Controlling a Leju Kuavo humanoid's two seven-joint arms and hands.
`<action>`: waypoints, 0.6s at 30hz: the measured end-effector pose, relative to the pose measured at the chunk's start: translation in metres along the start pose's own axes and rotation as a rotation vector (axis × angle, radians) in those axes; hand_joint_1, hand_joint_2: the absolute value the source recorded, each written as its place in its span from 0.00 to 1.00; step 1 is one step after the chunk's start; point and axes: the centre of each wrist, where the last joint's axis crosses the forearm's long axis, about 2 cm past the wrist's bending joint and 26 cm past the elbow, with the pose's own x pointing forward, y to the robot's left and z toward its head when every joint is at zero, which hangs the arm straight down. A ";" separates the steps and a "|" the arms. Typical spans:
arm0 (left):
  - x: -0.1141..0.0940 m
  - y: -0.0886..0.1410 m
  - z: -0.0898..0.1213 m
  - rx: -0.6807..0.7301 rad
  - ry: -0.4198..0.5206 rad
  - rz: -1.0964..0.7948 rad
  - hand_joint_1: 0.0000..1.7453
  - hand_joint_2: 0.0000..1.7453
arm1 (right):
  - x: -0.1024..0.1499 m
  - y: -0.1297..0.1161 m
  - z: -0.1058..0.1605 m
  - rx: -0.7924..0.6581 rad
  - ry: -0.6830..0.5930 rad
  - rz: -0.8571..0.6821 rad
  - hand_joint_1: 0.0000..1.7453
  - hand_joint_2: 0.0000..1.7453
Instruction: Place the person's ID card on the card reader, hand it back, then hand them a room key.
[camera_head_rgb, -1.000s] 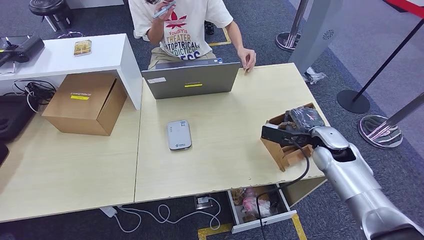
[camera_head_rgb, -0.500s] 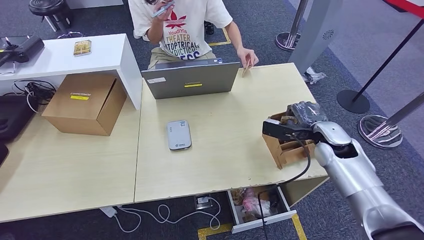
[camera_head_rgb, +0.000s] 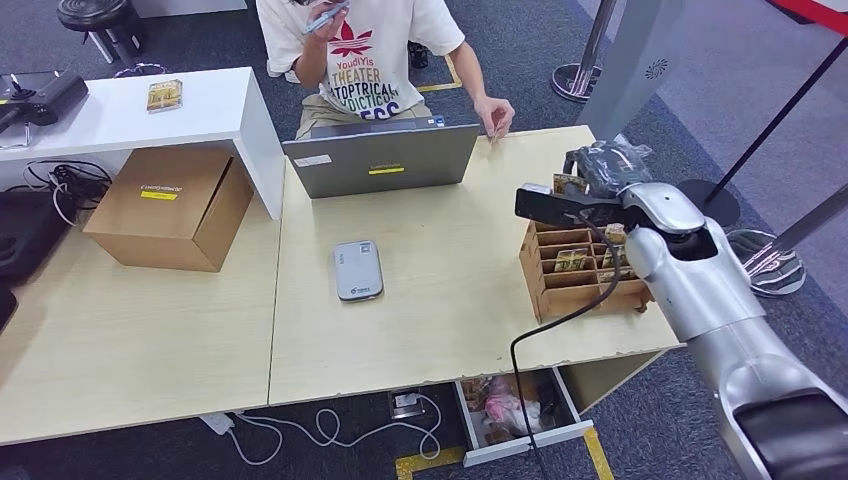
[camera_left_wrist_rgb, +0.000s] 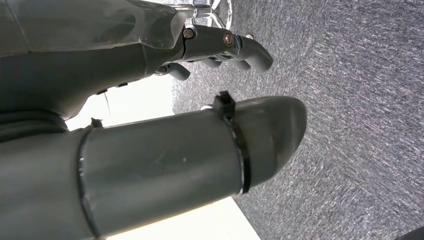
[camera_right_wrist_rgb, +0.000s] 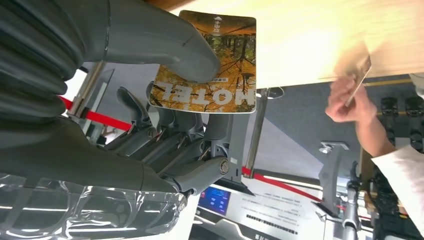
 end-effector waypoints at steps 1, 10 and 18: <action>0.000 0.000 0.000 0.000 0.002 0.000 0.00 0.00 | 0.002 -0.003 -0.002 -0.002 -0.005 0.000 0.91 1.00; 0.000 0.001 0.000 -0.007 0.009 -0.002 0.00 0.00 | 0.030 -0.012 -0.017 -0.003 -0.065 -0.008 1.00 1.00; 0.004 0.002 0.001 -0.011 0.022 -0.012 0.00 0.00 | 0.073 -0.004 -0.027 -0.020 -0.132 -0.030 1.00 1.00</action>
